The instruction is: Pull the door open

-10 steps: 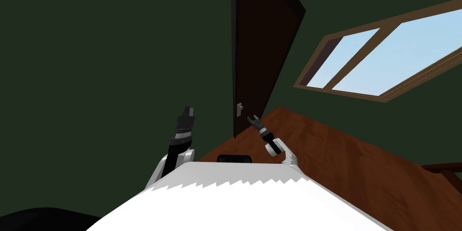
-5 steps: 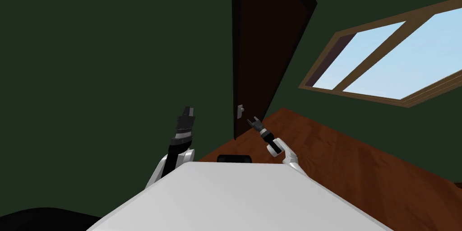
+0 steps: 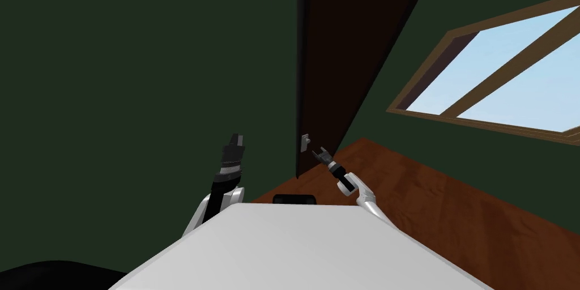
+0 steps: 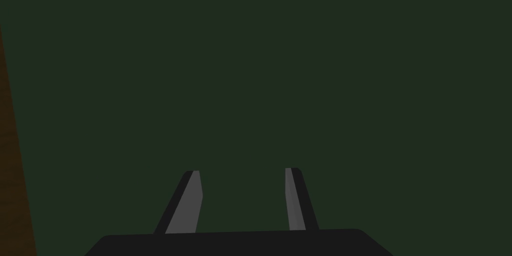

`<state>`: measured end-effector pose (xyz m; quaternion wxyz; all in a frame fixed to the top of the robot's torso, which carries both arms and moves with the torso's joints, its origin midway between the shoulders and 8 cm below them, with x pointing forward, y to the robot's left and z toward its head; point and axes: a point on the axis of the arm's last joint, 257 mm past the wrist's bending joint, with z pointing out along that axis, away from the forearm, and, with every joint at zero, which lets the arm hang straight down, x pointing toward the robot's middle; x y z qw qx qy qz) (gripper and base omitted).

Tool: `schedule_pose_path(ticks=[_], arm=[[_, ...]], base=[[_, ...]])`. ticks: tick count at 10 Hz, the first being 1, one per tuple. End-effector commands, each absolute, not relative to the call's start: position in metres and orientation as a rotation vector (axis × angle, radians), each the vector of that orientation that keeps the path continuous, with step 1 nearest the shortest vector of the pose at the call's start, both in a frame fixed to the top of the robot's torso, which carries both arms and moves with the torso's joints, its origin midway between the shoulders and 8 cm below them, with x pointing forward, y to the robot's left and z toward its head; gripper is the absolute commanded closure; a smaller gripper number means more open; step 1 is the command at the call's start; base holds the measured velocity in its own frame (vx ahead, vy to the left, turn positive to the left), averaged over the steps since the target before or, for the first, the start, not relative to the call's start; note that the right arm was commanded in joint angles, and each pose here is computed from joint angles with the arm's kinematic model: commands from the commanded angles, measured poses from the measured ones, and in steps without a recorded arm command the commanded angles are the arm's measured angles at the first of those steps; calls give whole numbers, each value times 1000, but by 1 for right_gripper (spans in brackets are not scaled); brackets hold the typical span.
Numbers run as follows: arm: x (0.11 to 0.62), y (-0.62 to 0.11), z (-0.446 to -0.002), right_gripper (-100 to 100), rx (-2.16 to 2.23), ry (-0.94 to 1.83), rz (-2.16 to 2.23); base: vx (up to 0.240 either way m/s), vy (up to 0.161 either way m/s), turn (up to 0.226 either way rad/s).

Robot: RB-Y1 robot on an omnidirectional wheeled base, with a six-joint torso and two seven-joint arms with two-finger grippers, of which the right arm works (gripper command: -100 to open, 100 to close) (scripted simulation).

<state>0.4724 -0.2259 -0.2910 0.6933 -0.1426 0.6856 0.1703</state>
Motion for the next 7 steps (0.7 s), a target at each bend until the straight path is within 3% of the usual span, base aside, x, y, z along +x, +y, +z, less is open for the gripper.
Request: schedule_pose_path(ticks=[1, 3, 5, 7], arm=[[475, -247, -294, -100, -299, 1535, 359], [478, -264, -295, -100, -281, 1538, 341], [482, -295, -296, -100, -246, 1540, 308], [483, -301, -296, -100, -239, 1540, 302]], base=[[151, 142, 183], [120, 143, 112], [148, 120, 213], [95, 49, 47]])
